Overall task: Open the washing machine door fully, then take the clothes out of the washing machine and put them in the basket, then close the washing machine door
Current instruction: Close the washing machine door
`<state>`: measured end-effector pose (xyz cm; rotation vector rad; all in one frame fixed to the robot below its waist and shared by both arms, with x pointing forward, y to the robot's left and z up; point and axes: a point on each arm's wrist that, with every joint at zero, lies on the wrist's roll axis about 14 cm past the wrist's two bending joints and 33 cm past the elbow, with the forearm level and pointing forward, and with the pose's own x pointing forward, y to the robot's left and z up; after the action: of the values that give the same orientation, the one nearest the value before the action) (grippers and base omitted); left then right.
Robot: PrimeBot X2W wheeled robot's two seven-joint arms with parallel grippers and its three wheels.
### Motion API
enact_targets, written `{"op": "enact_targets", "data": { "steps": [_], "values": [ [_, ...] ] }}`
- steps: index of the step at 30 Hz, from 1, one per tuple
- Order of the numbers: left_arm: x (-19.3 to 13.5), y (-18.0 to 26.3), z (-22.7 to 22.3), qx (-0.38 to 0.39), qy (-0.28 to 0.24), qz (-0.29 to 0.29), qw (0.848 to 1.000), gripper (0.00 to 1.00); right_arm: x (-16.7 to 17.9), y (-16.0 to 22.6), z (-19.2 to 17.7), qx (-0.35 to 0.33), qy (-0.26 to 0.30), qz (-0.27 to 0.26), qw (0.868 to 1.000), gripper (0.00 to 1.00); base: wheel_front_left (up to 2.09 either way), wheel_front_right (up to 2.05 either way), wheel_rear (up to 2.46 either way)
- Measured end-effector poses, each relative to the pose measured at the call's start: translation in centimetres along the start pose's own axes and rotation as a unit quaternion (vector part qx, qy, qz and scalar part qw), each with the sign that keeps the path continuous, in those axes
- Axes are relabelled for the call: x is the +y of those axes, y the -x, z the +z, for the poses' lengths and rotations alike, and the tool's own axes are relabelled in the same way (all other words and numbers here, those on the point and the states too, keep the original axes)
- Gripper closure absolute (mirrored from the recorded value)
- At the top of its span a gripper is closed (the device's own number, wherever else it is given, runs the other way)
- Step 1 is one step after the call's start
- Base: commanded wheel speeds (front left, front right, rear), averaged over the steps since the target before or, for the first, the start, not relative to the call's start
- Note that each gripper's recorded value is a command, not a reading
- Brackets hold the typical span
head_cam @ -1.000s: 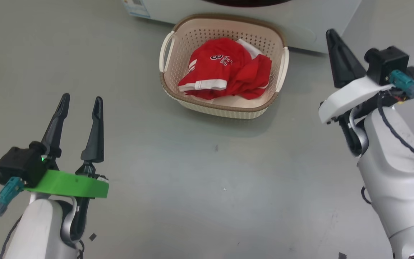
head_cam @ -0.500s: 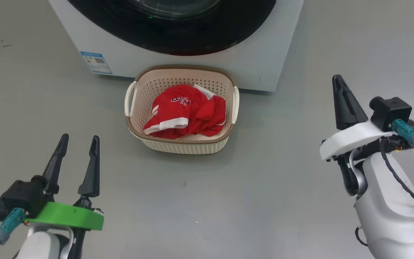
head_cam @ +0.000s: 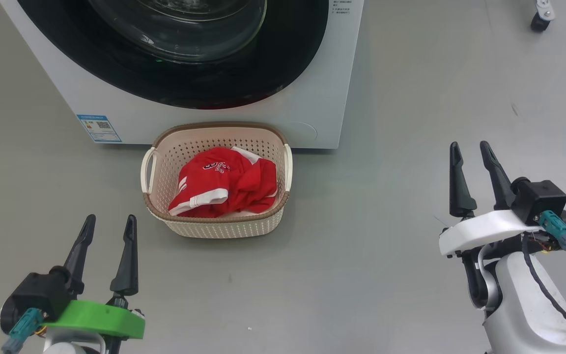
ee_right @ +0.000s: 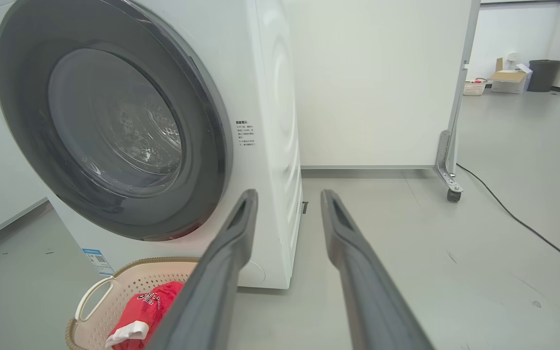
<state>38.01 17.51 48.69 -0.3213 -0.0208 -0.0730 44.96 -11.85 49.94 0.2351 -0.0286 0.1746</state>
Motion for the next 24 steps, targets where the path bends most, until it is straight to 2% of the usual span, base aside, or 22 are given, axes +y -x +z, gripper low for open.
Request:
{"op": "enact_targets", "data": {
  "steps": [6, 9, 24],
  "values": [
    [-0.5, -0.2, 0.6, -0.009, 0.001, -0.007, 1.000, 0.00, -0.3, 1.7, 0.3, -0.005, 0.004, -0.010, 1.000, 0.00, 0.00, 0.00, 0.00],
    [-0.7, 0.0, 0.4, -0.010, 0.026, -0.004, 1.000, 0.00, -0.4, 2.5, 0.3, -0.006, 0.003, -0.014, 1.000, 0.00, 0.00, 0.00, 0.00],
    [-1.5, -0.1, -0.3, 0.003, 0.015, -0.020, 1.000, 0.00, -0.7, 4.0, 1.1, -0.021, 0.006, -0.027, 0.999, 0.00, 0.00, 0.00, 0.00]
  ]
}}
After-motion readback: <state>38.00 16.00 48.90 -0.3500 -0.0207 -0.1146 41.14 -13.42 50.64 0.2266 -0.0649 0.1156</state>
